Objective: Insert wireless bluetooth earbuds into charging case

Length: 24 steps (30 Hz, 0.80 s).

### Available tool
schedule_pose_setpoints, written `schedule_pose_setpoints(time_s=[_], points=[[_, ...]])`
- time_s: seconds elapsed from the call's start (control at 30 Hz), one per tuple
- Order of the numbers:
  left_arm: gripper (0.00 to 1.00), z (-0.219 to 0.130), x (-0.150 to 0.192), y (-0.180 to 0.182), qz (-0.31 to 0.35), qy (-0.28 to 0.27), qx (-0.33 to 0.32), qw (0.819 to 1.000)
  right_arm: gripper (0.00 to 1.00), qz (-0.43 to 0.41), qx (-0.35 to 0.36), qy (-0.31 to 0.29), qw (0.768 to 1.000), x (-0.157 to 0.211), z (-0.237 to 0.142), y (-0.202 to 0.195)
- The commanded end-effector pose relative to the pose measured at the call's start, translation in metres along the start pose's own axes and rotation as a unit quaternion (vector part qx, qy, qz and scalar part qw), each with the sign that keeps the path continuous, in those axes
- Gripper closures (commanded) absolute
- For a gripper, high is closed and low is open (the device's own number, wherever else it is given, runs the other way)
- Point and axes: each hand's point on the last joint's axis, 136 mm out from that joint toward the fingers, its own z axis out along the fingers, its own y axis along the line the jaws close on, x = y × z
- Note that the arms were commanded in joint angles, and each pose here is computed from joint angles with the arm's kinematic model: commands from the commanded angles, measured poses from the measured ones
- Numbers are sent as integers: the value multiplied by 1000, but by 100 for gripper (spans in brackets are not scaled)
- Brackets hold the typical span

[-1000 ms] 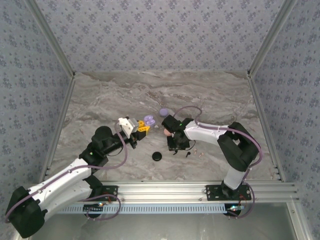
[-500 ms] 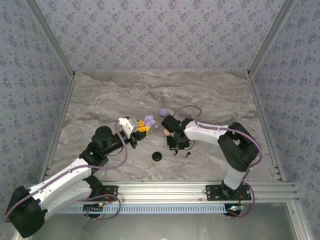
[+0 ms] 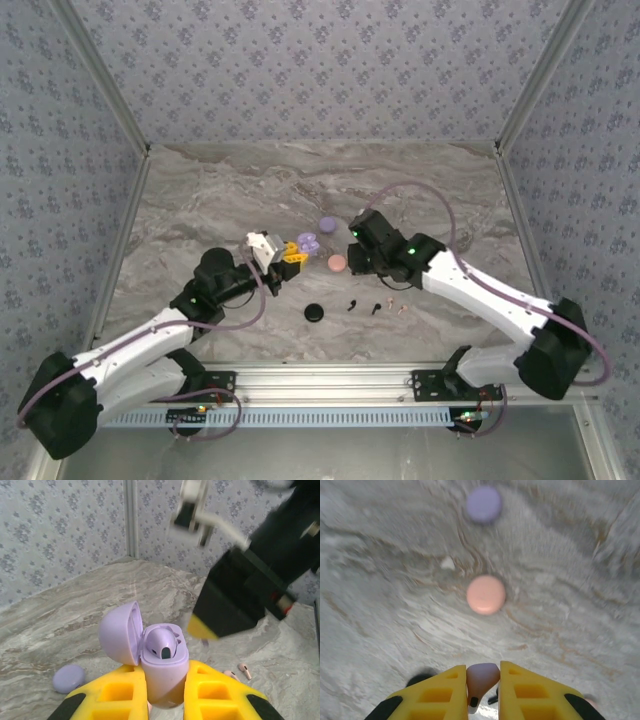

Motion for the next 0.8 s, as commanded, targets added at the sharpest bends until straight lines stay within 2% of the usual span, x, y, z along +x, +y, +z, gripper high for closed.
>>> schedule_pose_setpoints(time_s=[0.0,0.13,0.3,0.47,0.77], points=[[100,8,-23,-13,-1,-37,42,998,81,-18,1,-75,997,-31,-38,5],[100,19,-20,-14,-9,-31,51,998,81,-29,-38,-140,989,-55,-71,24],[100,29,-20,-19,-11,-25,62,998,81,-48,-70,-180,980,-63,-90,45],[100,37,-21,-21,-17,-24,67,997,81,-52,-90,-190,976,-61,-86,57],[100,44,-24,-22,-23,-26,72,997,81,-47,-86,-174,980,-50,-62,57]])
